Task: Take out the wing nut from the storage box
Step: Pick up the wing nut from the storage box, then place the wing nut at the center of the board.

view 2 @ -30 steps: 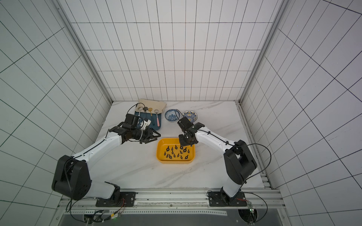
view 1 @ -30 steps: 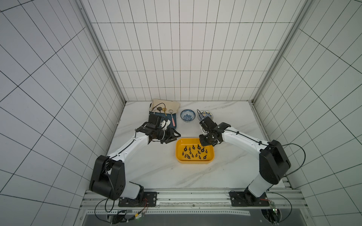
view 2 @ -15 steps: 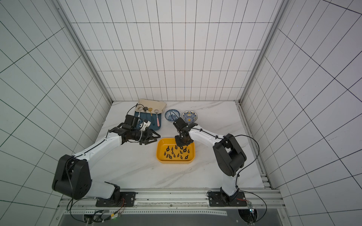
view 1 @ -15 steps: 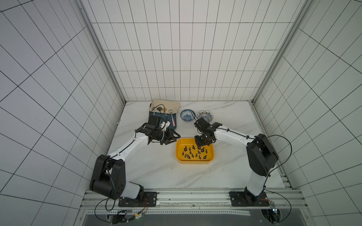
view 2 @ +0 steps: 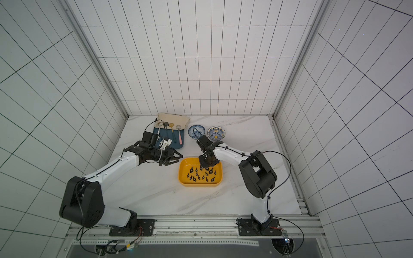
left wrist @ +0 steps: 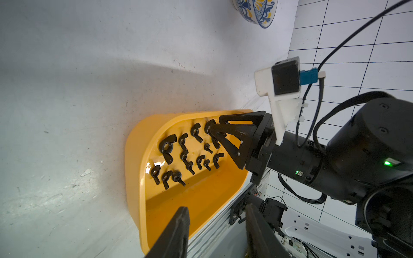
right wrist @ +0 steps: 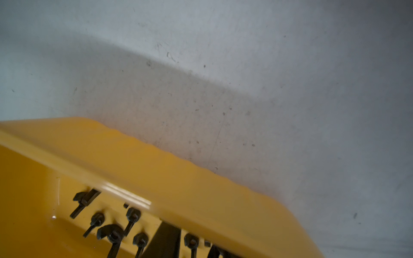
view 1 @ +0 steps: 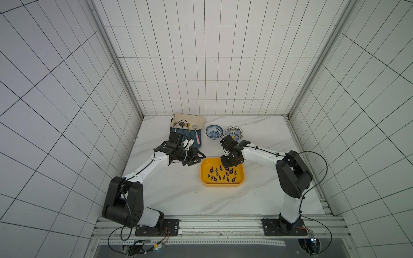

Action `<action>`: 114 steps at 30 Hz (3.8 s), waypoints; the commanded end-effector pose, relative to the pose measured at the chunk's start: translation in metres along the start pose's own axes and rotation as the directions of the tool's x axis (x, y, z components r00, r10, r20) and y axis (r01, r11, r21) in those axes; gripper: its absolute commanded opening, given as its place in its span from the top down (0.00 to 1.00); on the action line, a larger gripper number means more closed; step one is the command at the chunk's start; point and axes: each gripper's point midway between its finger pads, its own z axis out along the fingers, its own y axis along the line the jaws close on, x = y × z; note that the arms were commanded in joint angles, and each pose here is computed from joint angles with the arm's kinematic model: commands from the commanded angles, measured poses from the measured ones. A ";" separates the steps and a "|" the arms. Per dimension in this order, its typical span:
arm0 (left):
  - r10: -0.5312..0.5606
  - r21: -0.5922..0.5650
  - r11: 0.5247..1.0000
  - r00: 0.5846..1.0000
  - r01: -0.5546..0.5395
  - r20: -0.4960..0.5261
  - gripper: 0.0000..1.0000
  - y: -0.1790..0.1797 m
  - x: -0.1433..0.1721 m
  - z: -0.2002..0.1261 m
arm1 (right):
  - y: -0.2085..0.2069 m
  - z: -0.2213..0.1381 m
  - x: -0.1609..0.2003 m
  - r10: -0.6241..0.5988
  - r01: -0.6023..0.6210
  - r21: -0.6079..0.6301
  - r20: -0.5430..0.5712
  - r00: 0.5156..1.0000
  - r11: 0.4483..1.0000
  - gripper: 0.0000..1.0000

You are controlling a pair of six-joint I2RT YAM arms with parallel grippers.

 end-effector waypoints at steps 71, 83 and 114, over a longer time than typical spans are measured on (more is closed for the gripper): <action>0.210 0.143 0.971 0.968 -0.191 -0.137 0.62 -0.136 0.021 0.130 | -0.156 -0.098 0.036 0.318 -0.385 0.226 0.281 0.905 0.895 1.00; 0.210 0.150 0.973 0.946 -0.177 -0.246 0.62 -0.131 0.058 0.185 | -0.188 -0.060 0.047 0.439 -0.499 0.200 0.280 0.854 0.843 1.00; 0.203 0.140 0.976 0.936 -0.169 -0.287 0.61 -0.116 0.068 0.188 | -0.185 -0.013 0.072 0.490 -0.511 0.182 0.148 0.859 0.840 0.94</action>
